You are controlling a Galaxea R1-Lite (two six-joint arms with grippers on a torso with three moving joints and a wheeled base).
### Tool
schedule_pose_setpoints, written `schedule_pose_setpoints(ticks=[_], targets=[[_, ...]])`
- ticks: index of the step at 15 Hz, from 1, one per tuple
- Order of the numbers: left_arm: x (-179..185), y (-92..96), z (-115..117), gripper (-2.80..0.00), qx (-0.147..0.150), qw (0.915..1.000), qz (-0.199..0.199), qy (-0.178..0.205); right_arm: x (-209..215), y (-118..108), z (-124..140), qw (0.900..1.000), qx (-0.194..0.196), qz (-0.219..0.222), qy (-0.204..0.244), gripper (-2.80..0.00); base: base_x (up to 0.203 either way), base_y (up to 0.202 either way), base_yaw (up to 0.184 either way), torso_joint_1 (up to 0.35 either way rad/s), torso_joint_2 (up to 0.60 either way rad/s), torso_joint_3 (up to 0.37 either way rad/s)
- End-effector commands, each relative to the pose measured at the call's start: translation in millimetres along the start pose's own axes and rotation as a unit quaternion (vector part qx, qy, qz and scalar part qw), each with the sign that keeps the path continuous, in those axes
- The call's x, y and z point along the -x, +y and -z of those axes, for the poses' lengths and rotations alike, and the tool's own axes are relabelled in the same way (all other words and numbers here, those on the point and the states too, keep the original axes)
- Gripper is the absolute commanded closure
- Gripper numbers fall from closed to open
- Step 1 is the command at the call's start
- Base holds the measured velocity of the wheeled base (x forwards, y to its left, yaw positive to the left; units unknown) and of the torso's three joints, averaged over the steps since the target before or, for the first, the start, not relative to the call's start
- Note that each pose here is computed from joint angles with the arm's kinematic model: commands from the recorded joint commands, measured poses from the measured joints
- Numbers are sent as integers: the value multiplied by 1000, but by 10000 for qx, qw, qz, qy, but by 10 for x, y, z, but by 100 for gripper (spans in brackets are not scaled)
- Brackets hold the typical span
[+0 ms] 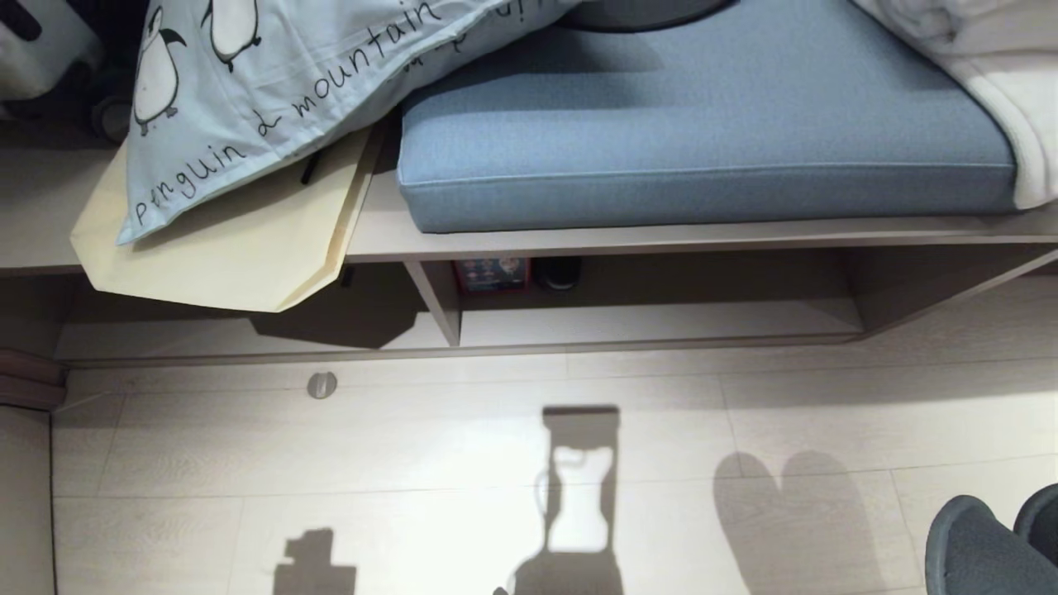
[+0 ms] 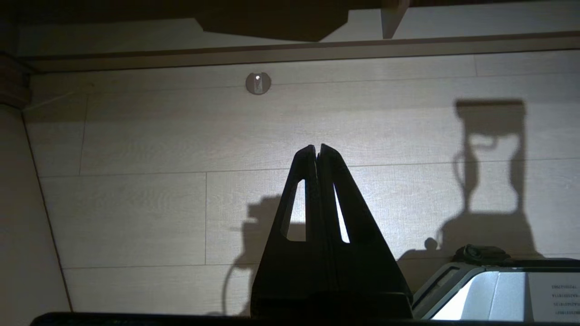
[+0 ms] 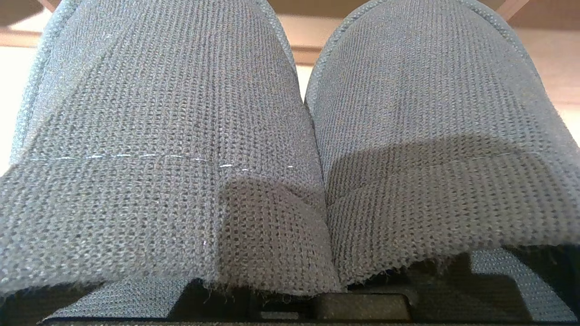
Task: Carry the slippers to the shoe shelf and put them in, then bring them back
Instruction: Place the slippers on the floor
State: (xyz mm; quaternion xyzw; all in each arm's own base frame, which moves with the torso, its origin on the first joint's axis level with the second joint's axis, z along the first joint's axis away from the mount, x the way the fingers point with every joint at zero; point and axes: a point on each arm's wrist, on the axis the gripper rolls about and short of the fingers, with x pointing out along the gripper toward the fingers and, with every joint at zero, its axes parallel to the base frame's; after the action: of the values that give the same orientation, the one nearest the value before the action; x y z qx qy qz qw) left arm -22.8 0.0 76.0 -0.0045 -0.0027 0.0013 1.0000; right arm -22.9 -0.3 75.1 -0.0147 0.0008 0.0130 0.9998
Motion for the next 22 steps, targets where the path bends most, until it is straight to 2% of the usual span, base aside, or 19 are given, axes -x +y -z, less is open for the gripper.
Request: schedule_pose_setpoints(ticks=[1,22], targets=[[-1,0,-1,0,1,10000,-3,4,0,0,0,10000,7,-7,-2,0,0,0,0,10,1,206],[-1,0,-1,0,9,10000,-3,4,0,0,0,10000,7,-1,-2,0,0,0,0,2,1,200]])
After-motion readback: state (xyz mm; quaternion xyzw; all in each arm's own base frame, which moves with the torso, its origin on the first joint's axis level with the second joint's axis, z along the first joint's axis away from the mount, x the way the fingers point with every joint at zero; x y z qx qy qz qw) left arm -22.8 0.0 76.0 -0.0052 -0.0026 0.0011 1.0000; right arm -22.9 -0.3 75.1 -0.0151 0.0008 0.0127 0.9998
